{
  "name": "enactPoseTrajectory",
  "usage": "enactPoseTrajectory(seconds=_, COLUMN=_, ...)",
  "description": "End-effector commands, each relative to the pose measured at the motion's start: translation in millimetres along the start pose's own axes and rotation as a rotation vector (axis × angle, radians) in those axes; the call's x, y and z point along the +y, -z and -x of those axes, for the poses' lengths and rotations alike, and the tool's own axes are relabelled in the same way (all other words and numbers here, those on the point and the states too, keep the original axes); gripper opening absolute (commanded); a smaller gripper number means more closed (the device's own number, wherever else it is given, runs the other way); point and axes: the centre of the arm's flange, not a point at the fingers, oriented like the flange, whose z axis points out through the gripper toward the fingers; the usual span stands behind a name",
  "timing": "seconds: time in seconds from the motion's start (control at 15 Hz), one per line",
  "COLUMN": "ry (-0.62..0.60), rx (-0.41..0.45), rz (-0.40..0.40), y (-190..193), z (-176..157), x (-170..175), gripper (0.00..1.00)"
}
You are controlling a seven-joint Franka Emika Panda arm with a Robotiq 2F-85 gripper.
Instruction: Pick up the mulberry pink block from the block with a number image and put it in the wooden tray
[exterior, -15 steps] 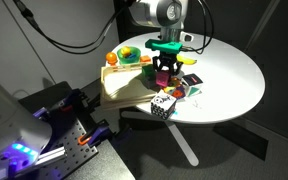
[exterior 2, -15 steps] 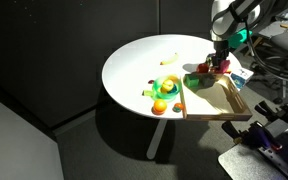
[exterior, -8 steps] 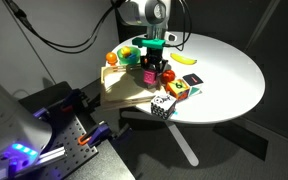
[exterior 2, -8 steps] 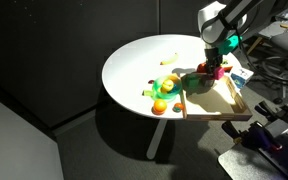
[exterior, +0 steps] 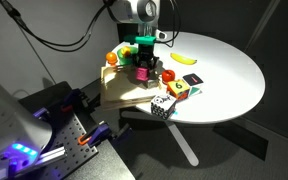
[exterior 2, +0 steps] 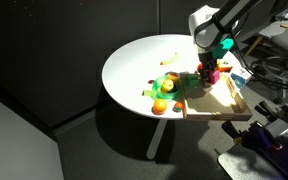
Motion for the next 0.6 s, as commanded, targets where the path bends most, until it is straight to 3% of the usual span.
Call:
enactPoseTrajectory(seconds=0.0, ry=0.054, rx=0.013, rz=0.030, y=2, z=8, x=-9, gripper=0.28)
enactPoseTrajectory(seconds=0.33, ry=0.094, rx=0.029, rz=0.052, y=1, z=7, x=-26, gripper=0.28)
enactPoseTrajectory(seconds=0.4, ry=0.097, rx=0.030, rz=0.055, y=1, z=7, x=-27, gripper=0.63)
enactPoseTrajectory(seconds=0.47, ry=0.100, rx=0.032, rz=0.060, y=1, z=6, x=-28, gripper=0.79)
enactPoseTrajectory(seconds=0.53, ry=0.102, rx=0.034, rz=0.062, y=1, z=6, x=-29, gripper=0.86)
